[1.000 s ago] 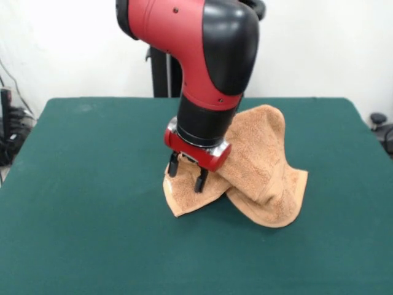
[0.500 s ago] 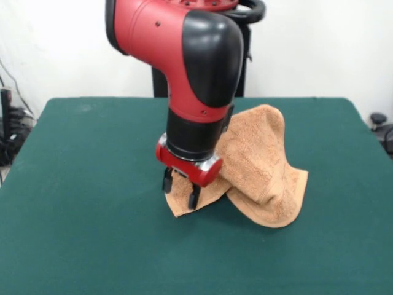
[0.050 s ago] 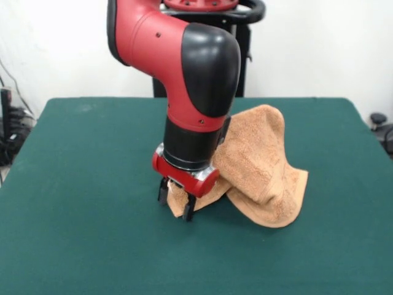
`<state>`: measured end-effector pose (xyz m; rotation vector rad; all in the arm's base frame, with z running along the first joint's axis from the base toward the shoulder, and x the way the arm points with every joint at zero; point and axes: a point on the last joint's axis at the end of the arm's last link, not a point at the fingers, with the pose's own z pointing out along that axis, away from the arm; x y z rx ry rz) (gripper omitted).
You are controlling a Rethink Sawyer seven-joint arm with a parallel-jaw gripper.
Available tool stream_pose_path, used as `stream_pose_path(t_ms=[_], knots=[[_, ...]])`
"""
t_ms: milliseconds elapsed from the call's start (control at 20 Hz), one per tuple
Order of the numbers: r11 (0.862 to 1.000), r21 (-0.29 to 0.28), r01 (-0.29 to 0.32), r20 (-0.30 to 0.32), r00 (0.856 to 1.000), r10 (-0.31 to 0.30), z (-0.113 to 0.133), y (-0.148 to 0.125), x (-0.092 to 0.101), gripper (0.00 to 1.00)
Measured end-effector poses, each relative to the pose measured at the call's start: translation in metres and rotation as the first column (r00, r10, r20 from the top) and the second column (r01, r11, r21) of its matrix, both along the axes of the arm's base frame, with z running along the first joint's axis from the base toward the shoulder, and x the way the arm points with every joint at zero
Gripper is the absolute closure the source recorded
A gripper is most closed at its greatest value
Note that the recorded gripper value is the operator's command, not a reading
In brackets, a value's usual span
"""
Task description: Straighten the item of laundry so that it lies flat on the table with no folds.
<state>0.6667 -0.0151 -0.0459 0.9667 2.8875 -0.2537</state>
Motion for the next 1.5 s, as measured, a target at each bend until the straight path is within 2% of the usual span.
stream_pose_path(t_ms=[450,700,750,900,1000,1050,1200,1300,1500], knots=[[1.000,0.004,0.005,-0.001,1.000,-0.005,0.000,0.000,0.000,0.00],[0.999,0.032,0.012,-0.040,0.999,-0.010,0.001,0.003,-0.002,0.00],[0.998,0.059,0.019,-0.072,0.997,-0.015,0.002,0.004,-0.001,1.00],[0.997,0.073,0.020,-0.094,0.996,-0.013,0.002,0.006,-0.002,1.00],[0.993,0.112,0.023,-0.154,0.988,-0.006,0.004,0.008,-0.003,1.00],[0.987,0.155,0.031,-0.228,0.974,0.005,0.005,0.009,-0.007,1.00],[0.977,0.207,0.052,-0.328,0.944,0.019,0.007,0.010,-0.015,1.00],[0.964,0.252,0.083,-0.418,0.908,0.031,0.008,0.012,-0.024,1.00],[0.953,0.281,0.110,-0.489,0.871,0.044,0.001,0.016,-0.035,1.00]])
